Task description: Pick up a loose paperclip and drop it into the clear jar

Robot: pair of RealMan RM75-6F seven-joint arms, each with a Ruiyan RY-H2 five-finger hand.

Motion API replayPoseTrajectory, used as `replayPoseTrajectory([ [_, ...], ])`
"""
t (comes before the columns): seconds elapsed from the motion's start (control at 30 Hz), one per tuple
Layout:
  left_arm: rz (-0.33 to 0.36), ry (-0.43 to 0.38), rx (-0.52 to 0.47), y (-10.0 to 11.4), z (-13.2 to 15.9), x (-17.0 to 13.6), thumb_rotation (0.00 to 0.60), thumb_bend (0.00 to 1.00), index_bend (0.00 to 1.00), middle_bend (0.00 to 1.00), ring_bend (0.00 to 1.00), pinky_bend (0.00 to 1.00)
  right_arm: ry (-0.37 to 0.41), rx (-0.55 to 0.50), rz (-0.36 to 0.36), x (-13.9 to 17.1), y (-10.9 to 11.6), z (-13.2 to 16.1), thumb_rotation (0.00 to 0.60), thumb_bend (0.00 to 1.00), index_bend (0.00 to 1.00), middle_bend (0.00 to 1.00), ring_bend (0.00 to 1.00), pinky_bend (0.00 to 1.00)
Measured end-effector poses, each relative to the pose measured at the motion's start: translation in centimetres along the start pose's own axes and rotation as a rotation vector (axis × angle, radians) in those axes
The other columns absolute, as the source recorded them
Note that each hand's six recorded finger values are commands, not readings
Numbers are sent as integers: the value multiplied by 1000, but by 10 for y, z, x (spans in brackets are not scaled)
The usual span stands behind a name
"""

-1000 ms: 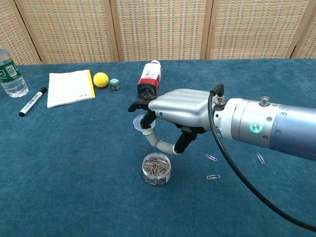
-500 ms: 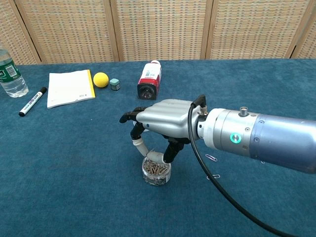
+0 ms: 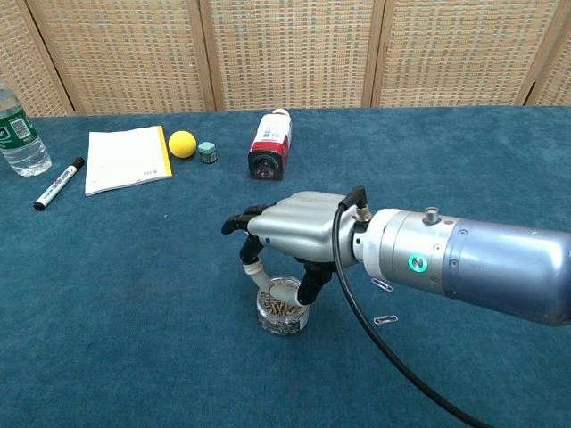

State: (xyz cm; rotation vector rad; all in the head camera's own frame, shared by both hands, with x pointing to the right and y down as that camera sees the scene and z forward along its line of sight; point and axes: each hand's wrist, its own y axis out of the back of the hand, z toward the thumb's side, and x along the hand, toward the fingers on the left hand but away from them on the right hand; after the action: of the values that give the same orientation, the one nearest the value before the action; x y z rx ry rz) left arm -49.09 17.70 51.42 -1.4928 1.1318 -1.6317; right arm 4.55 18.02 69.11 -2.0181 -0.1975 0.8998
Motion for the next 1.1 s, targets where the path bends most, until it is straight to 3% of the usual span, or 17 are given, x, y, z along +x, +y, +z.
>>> replayPoseTrajectory([
  [0.3,-1,0,-2,0,0,0,600,0,0,0,0,0,-20,-4,6,-4,-4,2,600,469,652,49,0,125],
  [0.47,0,1,-5,0,-1,0,600,0,0,0,0,0,-44,-2,16,-5,-6,-1,600,243,533,49,0,125],
  [0.53,0,1,-5,0,-1,1,600,0,0,0,0,0,-49,2,19,-4,-6,-2,600,201,518,49,0,125],
  [0.87,3,-1,-7,1,0,0,600,0,0,0,0,0,-55,7,14,-2,-3,0,600,195,514,49,0,125],
  [1.1,4,0,-9,2,-1,0,600,0,0,0,0,0,-62,-43,-52,4,21,-2,600,195,514,49,0,125],
])
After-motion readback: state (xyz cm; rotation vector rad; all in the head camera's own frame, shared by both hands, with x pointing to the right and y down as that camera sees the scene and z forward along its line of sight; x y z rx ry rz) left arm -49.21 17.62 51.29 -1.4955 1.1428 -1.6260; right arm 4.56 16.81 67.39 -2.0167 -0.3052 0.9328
